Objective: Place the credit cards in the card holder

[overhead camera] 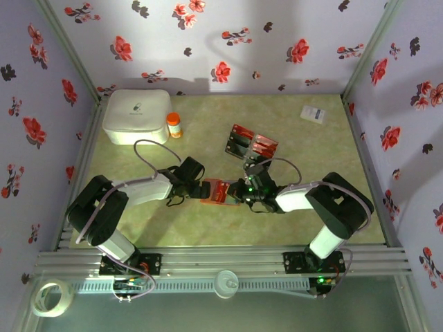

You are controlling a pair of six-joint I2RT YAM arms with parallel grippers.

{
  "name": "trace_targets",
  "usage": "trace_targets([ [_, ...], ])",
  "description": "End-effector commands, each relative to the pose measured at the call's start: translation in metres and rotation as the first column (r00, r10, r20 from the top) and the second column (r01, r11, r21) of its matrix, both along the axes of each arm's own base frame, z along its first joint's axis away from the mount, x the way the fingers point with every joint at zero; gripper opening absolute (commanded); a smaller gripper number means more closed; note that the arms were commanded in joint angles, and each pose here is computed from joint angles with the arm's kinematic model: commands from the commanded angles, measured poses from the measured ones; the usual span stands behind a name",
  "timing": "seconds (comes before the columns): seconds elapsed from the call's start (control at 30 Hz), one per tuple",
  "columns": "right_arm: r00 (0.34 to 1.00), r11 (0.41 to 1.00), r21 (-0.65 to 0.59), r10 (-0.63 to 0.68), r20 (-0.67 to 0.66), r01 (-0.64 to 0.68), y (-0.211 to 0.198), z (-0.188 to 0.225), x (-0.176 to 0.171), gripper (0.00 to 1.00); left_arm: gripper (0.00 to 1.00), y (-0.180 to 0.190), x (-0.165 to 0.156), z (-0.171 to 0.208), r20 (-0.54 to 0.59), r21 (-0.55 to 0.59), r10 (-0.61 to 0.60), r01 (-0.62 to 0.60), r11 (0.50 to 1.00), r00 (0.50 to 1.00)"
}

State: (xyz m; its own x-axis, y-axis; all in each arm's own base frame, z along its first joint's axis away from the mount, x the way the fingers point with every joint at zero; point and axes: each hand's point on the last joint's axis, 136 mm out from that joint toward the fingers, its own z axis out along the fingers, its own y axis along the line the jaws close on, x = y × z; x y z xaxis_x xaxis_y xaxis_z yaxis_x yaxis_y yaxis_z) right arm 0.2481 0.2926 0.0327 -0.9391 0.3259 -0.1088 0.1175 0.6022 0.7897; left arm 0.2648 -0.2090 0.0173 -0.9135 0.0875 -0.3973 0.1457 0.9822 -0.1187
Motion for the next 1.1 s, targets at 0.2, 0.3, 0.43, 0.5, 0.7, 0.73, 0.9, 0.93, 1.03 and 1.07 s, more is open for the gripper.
trace_targets([
  [0.2, 0.999, 0.997, -0.068, 0.036, -0.025, -0.038, -0.009, -0.007, -0.004, 0.0, 1.0, 0.01, -0.033, -0.044, -0.156, 0.035, -0.017, 0.023, 0.999, 0.988],
  [0.3, 0.998, 0.995, -0.087, 0.054, -0.031, -0.057, -0.009, -0.008, -0.004, 0.0, 1.0, 0.01, -0.033, -0.045, -0.159, 0.036, -0.017, 0.023, 0.999, 0.987],
  [0.43, 0.996, 0.992, -0.098, 0.07, -0.05, -0.075, -0.007, -0.013, -0.003, 0.0, 1.0, 0.009, -0.033, -0.046, -0.16, 0.036, -0.018, 0.025, 0.999, 0.987],
  [0.5, 0.995, 0.992, -0.096, 0.081, -0.062, -0.087, -0.004, -0.017, -0.003, 0.0, 1.0, 0.009, -0.033, -0.046, -0.16, 0.034, -0.018, 0.024, 0.999, 0.987],
  [0.7, 0.99, 0.987, -0.09, 0.128, -0.061, -0.133, 0.004, -0.013, -0.003, 0.18, 1.0, 0.01, -0.033, -0.048, -0.163, 0.037, -0.018, 0.024, 0.999, 0.987],
  [0.73, 0.988, 0.983, -0.1, 0.147, -0.051, -0.152, 0.004, -0.007, -0.004, 0.23, 1.0, 0.009, -0.033, -0.048, -0.161, 0.036, -0.018, 0.024, 0.999, 0.987],
  [0.9, 0.976, 0.956, -0.206, 0.218, 0.022, -0.209, -0.007, 0.025, -0.003, 0.31, 1.0, 0.009, -0.033, -0.048, -0.161, 0.035, -0.018, 0.024, 0.999, 0.987],
  [0.93, 0.973, 0.949, -0.23, 0.229, 0.036, -0.215, -0.01, 0.031, -0.002, 0.31, 1.0, 0.009, -0.033, -0.048, -0.161, 0.036, -0.019, 0.025, 0.999, 0.987],
  [1.03, 0.968, 0.936, -0.276, 0.243, 0.061, -0.217, -0.013, 0.042, 0.003, 0.28, 1.0, 0.009, -0.033, -0.048, -0.16, 0.035, -0.02, 0.026, 0.999, 0.987],
  [1.07, 0.967, 0.935, -0.28, 0.246, 0.067, -0.218, -0.012, 0.044, 0.005, 0.27, 1.0, 0.009, -0.032, -0.048, -0.158, 0.036, -0.02, 0.025, 0.999, 0.987],
])
